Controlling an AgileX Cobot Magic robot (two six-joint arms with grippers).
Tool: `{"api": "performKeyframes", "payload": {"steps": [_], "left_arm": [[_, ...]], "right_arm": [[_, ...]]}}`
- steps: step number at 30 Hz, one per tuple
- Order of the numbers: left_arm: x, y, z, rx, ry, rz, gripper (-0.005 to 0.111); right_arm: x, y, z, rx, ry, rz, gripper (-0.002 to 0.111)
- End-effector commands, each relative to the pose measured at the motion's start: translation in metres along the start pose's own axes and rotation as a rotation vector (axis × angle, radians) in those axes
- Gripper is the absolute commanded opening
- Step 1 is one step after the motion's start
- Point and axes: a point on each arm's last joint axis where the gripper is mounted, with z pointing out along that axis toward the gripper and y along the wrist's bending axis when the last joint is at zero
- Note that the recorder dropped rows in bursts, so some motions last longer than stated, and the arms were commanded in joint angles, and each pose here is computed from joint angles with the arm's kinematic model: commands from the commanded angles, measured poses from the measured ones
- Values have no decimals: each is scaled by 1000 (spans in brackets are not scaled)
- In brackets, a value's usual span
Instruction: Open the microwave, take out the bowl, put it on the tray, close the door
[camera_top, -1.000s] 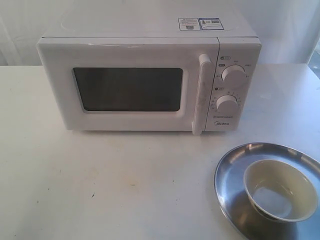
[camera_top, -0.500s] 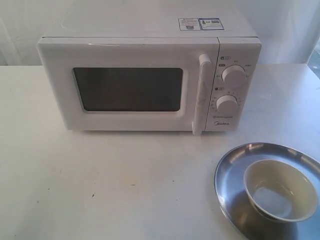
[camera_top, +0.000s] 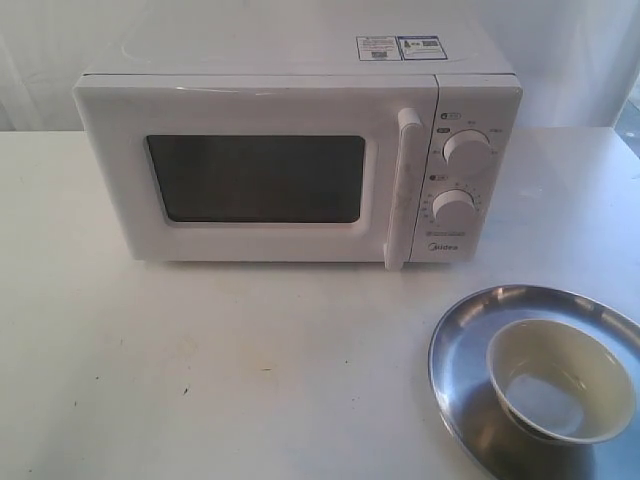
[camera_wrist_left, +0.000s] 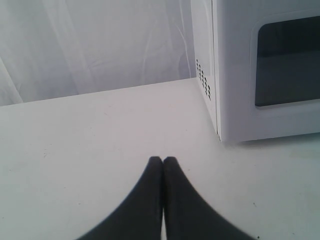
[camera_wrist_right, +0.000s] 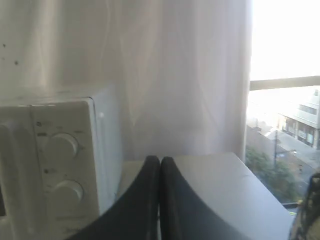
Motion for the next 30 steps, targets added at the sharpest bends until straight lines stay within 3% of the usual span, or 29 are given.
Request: {"api": "performKeyframes", "payload": {"steps": [1,11,20,30], "left_arm": [[-2,0,0,1,-10,-8,0],[-2,0,0,1,-10,-8,0],[-2,0,0,1,-10,-8,0],[-2,0,0,1,-10,-8,0]], "right_arm": [[5,-4,-1,39,51,-97,0],[9,-4,-1,41,88,-113,0],[11,3,-1,-91,106,-116,0],[11,4,-1,-108,112,-164,0]]}}
